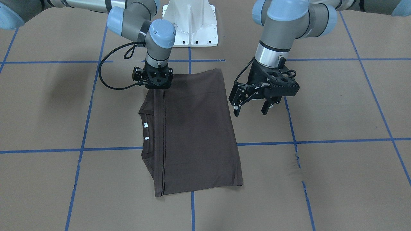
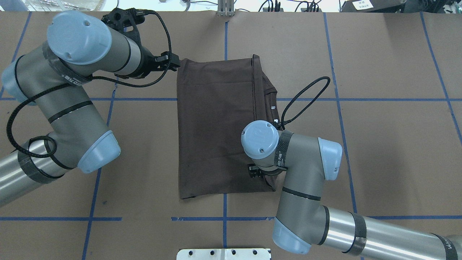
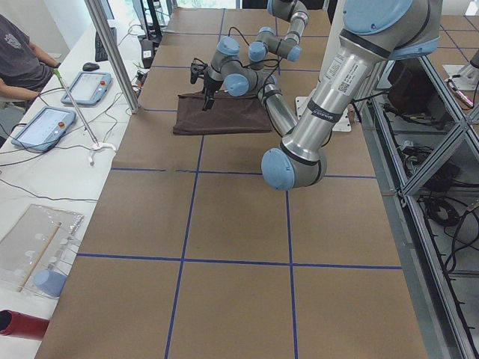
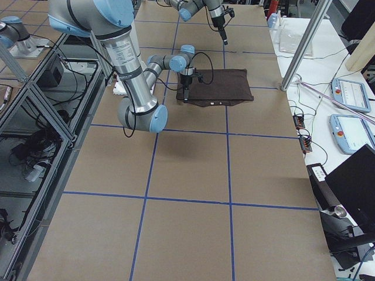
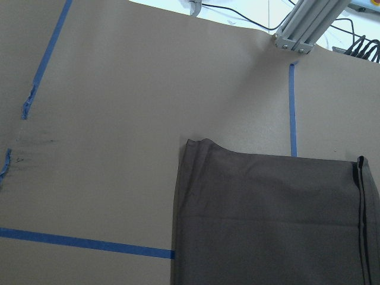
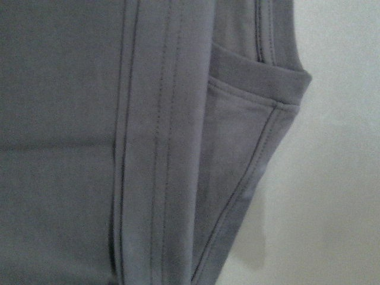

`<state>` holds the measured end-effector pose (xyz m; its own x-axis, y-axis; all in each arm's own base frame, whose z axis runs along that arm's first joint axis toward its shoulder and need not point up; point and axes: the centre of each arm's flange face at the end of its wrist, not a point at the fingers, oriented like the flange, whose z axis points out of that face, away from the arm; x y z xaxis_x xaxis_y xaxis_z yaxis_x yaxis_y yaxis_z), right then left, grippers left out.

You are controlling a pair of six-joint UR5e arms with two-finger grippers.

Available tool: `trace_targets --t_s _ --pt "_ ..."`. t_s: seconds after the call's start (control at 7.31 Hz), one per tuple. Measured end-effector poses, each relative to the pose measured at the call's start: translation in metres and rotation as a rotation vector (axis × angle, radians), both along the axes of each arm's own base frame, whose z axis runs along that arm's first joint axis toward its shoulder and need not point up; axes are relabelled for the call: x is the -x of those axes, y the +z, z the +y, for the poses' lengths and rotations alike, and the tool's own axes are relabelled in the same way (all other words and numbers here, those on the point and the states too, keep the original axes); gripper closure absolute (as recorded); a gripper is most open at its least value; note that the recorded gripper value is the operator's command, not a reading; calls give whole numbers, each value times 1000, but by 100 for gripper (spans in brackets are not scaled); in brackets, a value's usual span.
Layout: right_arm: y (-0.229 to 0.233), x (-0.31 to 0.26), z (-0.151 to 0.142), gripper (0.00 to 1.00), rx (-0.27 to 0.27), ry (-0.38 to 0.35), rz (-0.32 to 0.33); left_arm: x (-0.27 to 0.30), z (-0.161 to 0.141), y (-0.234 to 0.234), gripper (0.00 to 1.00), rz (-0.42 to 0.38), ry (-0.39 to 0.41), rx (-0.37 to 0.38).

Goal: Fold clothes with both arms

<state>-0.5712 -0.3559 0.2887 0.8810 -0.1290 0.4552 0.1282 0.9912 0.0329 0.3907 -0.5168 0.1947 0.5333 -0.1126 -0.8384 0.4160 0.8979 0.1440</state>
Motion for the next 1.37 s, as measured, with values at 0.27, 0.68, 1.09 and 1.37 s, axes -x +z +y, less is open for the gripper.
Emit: trace_targets --t_s 0.27,0.68,1.09,1.37 --pt "2 -10 -13 0 -5 -6 16 -1 1 -1 0 5 -1 3" --pt "24 -40 -24 0 -16 -12 34 -12 8 -4 0 44 -1 10" --pt "15 -77 -39 0 -46 -4 -11 -14 12 -6 0 54 3 9" --pt "-24 -94 -50 0 -74 16 -141 -32 33 14 0 58 32 72"
